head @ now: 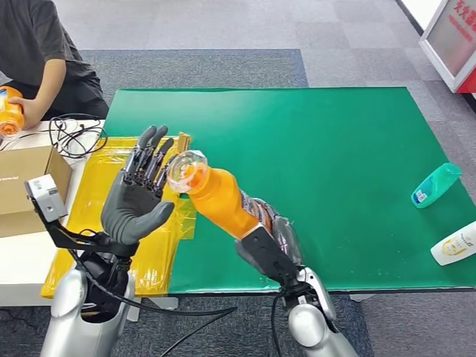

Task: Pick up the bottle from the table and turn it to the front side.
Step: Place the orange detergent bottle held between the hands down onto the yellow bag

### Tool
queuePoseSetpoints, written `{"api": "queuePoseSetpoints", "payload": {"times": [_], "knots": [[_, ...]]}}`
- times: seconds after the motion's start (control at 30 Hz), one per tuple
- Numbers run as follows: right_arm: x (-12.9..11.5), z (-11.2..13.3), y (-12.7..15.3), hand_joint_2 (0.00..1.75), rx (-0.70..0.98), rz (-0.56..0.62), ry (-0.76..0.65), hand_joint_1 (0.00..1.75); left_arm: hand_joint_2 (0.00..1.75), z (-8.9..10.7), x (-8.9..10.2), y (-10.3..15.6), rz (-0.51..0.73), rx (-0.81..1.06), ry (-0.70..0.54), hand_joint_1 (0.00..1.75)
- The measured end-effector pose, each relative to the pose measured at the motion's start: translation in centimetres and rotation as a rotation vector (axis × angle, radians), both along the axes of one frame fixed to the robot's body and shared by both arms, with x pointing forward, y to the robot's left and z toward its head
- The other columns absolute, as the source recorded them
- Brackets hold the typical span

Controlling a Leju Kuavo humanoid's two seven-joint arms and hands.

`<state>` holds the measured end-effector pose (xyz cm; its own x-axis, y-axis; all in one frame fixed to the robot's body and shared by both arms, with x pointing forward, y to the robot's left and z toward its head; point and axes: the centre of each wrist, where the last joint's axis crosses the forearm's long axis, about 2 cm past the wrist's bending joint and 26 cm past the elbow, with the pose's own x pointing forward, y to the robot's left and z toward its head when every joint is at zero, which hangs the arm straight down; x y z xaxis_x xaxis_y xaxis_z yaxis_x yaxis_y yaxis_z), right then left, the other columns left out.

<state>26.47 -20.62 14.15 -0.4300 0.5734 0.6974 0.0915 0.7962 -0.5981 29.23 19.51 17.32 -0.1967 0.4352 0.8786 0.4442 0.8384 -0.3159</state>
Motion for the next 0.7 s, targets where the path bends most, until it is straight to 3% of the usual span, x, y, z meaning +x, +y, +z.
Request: {"api": "queuePoseSetpoints", "payload": {"times": [0.43, 0.7], "knots": [[-0.1, 0.4, 1.1, 1.75, -0.049, 0.007, -0.079, 1.75, 1.75, -1.7, -0.2, -3.2, -0.146, 0.007, 0.106, 0.00], [1.3, 1.8, 1.5, 1.75, -0.092, 0.013, -0.107, 1.75, 1.75, -0.9, 0.8, -4.2, -0.194, 0.078, 0.108, 0.00]]}}
